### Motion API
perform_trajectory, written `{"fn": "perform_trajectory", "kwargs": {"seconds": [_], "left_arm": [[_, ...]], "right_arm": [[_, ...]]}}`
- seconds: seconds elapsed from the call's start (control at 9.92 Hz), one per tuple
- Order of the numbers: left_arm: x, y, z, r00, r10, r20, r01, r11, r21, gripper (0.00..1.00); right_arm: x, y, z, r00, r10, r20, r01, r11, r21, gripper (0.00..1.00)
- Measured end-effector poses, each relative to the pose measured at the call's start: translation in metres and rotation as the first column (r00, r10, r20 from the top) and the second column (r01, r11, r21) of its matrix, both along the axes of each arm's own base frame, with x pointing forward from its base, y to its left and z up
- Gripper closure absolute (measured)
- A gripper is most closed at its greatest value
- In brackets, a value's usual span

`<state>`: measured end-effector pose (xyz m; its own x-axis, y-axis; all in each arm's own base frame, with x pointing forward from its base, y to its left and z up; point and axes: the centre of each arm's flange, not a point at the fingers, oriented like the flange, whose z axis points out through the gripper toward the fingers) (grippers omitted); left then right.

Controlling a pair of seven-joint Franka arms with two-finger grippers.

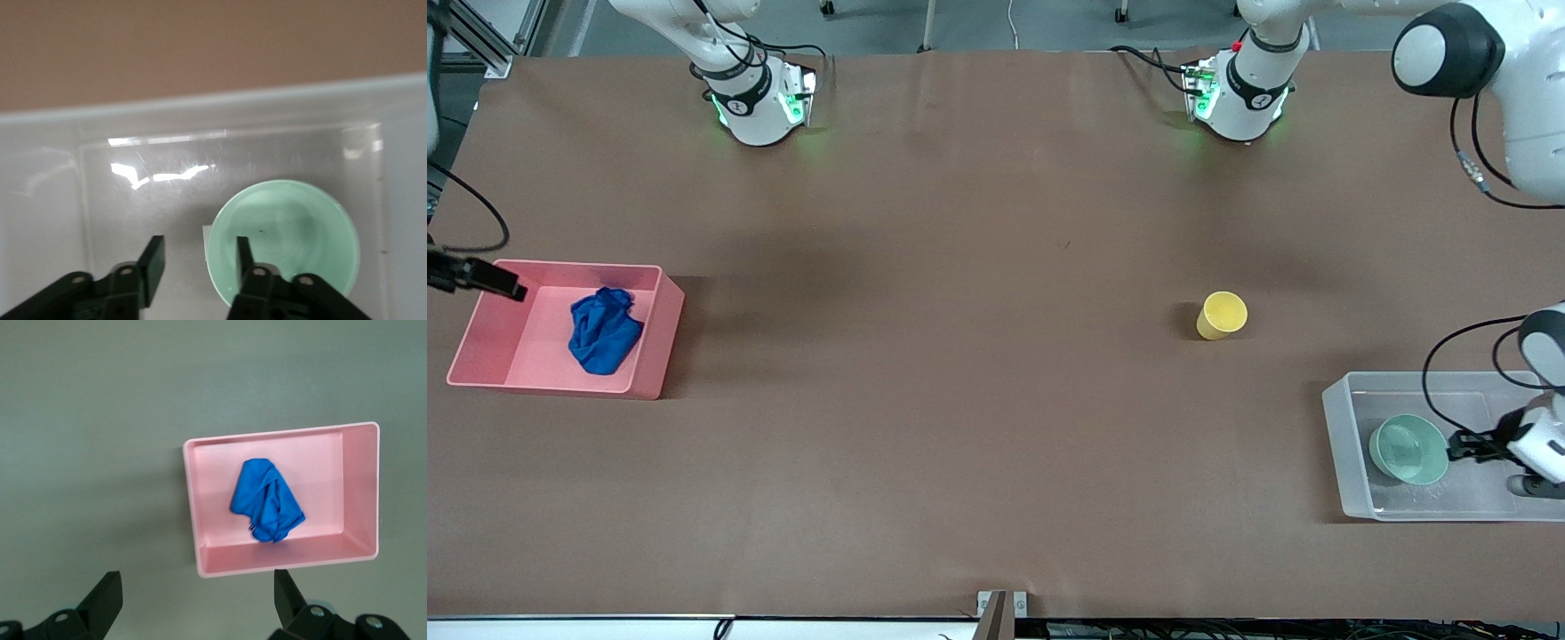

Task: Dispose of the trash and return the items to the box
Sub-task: 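Release the bowl in the clear bin and reach the left gripper to the yellow cup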

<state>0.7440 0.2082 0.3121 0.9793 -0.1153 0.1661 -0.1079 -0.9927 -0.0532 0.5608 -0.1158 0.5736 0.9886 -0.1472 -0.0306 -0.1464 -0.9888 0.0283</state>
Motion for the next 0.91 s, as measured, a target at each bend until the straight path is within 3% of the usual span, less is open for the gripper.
{"fn": "perform_trajectory", "kwargs": {"seconds": [0.1,0.3,0.5,0.91], "left_arm": [[-0.001,-0.025,0.047,1.000,-0.022,0.013,0.022,1.000,0.007,0.27],[-0.031,-0.105,0.118,1.000,-0.029,0.009,0.029,1.000,0.005,0.00],[-0.085,-0.181,0.123,0.998,-0.038,-0.051,0.038,0.999,-0.003,0.00],[-0.186,-0.259,0.040,0.988,-0.061,-0.142,0.061,0.998,-0.004,0.02]], "right_arm": [[-0.014,0.011,0.037,1.000,-0.001,0.013,0.001,1.000,0.003,0.00],[-0.046,0.017,0.100,1.000,-0.004,0.025,0.004,1.000,0.008,0.00],[-0.051,0.018,0.116,0.999,-0.011,0.038,0.011,1.000,0.006,0.00],[-0.034,0.020,0.097,0.999,-0.007,0.040,0.007,1.000,0.002,0.00]]}}
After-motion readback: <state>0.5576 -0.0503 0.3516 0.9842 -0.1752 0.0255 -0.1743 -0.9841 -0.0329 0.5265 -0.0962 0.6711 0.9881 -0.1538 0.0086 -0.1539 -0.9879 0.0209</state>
